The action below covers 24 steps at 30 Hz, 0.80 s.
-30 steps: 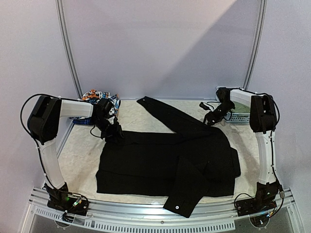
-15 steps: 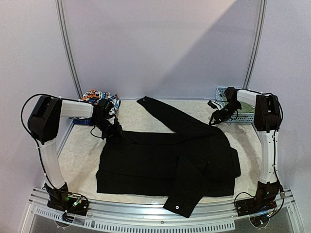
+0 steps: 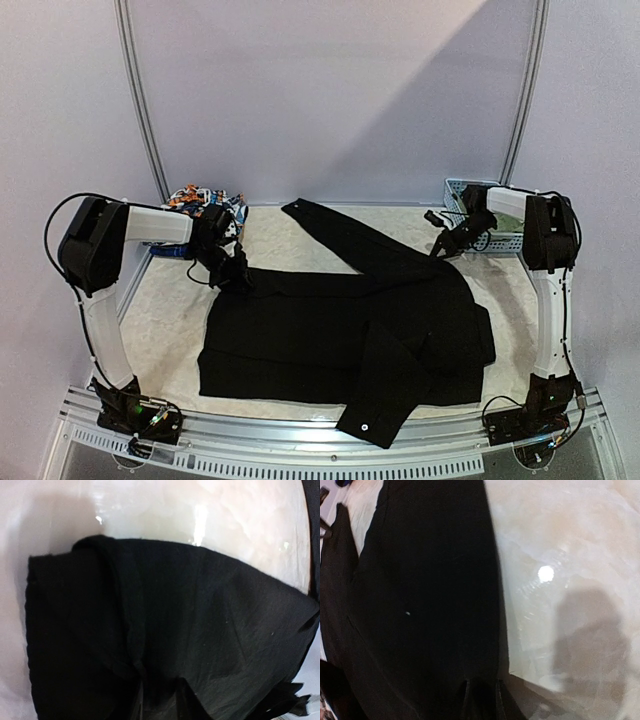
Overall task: Fold and stack the mixed laundry pile
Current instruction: Fold the flattened shirt at the center of the board.
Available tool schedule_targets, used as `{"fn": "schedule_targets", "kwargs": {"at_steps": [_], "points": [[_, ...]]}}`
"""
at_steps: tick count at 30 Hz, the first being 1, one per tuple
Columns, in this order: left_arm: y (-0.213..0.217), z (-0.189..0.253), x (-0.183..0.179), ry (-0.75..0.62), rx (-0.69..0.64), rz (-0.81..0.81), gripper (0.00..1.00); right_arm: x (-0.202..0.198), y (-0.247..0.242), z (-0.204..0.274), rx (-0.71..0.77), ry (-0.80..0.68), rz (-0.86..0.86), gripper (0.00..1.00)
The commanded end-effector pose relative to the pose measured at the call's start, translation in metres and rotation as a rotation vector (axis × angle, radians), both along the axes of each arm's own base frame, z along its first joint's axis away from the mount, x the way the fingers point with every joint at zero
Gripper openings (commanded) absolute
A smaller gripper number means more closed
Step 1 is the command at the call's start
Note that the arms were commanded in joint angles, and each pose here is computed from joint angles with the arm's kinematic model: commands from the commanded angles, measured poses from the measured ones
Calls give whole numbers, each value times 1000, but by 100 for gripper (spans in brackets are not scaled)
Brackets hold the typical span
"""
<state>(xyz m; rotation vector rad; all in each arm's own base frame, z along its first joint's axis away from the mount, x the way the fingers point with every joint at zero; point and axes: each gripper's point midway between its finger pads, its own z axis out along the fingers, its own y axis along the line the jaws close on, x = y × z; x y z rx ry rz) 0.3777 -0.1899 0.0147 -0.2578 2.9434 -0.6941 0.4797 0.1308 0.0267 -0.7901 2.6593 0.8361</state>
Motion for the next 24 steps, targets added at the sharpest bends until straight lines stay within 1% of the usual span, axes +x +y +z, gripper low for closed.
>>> {"fn": "schedule_targets", "kwargs": {"at_steps": [1, 3, 9, 16, 24], "points": [[9, 10, 4, -44, 38, -5, 20, 9, 9, 9, 61, -13, -13, 5], [8, 19, 8, -76, 36, -16, 14, 11, 11, 10, 77, -16, -12, 0], [6, 38, 17, -134, 32, -43, 0, 5, 16, 27, 117, -33, 16, 0], [10, 46, 15, -140, 63, -67, 0, -4, 13, 56, 131, -94, 31, 0], [16, 48, 12, -136, 79, -78, 0, -20, 6, 84, 171, -114, 29, 0]]}}
